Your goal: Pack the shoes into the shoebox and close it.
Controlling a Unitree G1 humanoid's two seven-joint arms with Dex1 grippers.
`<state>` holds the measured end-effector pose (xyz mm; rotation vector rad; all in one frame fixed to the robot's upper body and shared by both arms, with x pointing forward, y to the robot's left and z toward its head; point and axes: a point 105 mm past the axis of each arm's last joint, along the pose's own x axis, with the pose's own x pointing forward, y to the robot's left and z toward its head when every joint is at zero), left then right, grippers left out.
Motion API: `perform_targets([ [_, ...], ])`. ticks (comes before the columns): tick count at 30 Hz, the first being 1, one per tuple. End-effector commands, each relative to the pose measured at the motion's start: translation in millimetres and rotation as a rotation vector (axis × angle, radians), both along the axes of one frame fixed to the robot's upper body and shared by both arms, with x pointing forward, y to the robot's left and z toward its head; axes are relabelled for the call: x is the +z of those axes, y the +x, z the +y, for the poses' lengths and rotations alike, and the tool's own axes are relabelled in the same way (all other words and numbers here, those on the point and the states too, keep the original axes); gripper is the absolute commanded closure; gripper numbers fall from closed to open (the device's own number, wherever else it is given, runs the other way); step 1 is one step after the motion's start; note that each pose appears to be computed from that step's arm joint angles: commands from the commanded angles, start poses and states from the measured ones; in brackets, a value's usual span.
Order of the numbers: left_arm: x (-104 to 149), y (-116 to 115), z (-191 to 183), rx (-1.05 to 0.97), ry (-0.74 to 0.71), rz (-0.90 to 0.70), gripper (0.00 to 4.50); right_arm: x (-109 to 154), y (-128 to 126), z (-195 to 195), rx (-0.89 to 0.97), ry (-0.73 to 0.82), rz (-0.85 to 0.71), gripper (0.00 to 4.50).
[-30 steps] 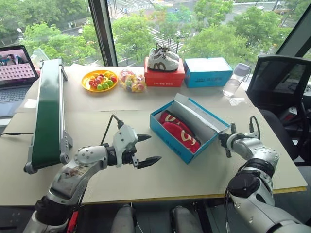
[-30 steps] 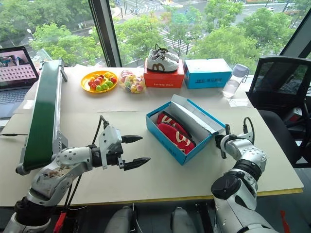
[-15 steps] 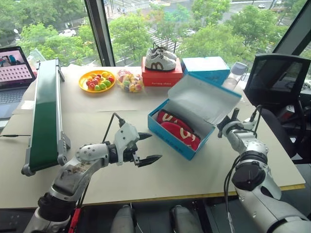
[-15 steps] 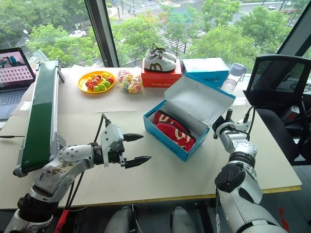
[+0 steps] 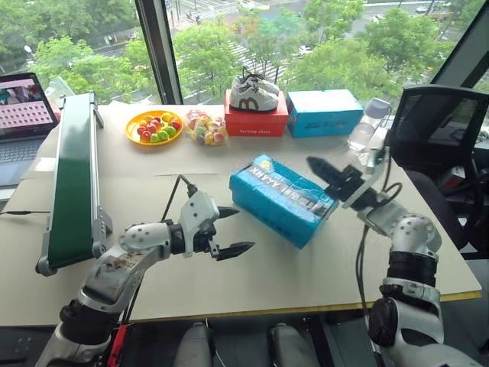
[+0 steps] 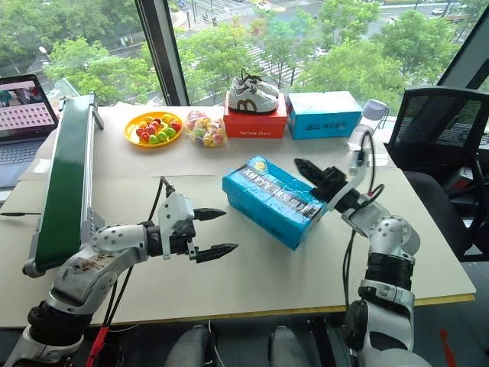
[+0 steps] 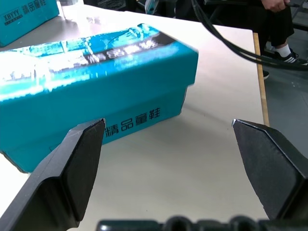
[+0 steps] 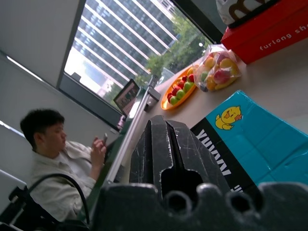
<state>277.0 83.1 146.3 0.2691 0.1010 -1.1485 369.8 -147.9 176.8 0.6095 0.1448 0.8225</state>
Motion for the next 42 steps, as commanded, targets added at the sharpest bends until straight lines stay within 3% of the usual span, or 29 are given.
perform_targets([
  [1,8,-1,-2,-0.005,-0.006,-0.04,0.0,7,-1,21,0.039,-0.19,-0.102,4.42],
  [5,8,-1,-2,0.005,-0.008,-0.04,0.0,-13,11,49,0.047,-0.405,-0.117,4.42],
  [11,9,1,-2,0.024,-0.015,-0.047,0.0,-78,20,54,0.066,-0.734,-0.019,4.42],
  [14,9,3,2,0.056,-0.027,-0.046,0.0,-97,20,50,0.076,-0.819,0.007,4.42],
  [16,8,4,5,0.081,-0.039,-0.04,0.0,-95,21,49,0.071,-0.808,0.004,4.42],
  [19,10,7,10,0.142,-0.097,-0.022,0.0,-72,20,50,0.055,-0.731,-0.033,4.42],
  [23,14,23,32,0.362,-0.215,-0.019,0.0,8,17,42,-0.025,-0.365,-0.117,4.42],
  [25,17,33,47,0.511,-0.295,-0.027,0.0,51,14,21,-0.096,-0.144,-0.169,4.42],
  [28,13,46,71,0.776,-0.342,-0.062,0.0,77,16,-31,-0.298,-0.002,-0.198,4.42],
  [31,1,53,93,0.998,-0.316,-0.083,0.0,66,28,-78,-0.577,-0.138,-0.18,4.42],
  [35,-22,51,109,1.174,-0.346,-0.041,0.0,21,33,-132,-0.851,-0.718,-0.194,4.42],
  [42,-34,45,123,1.246,-0.31,-0.047,0.0,-27,33,-156,-0.926,-0.884,-0.168,4.42],
])
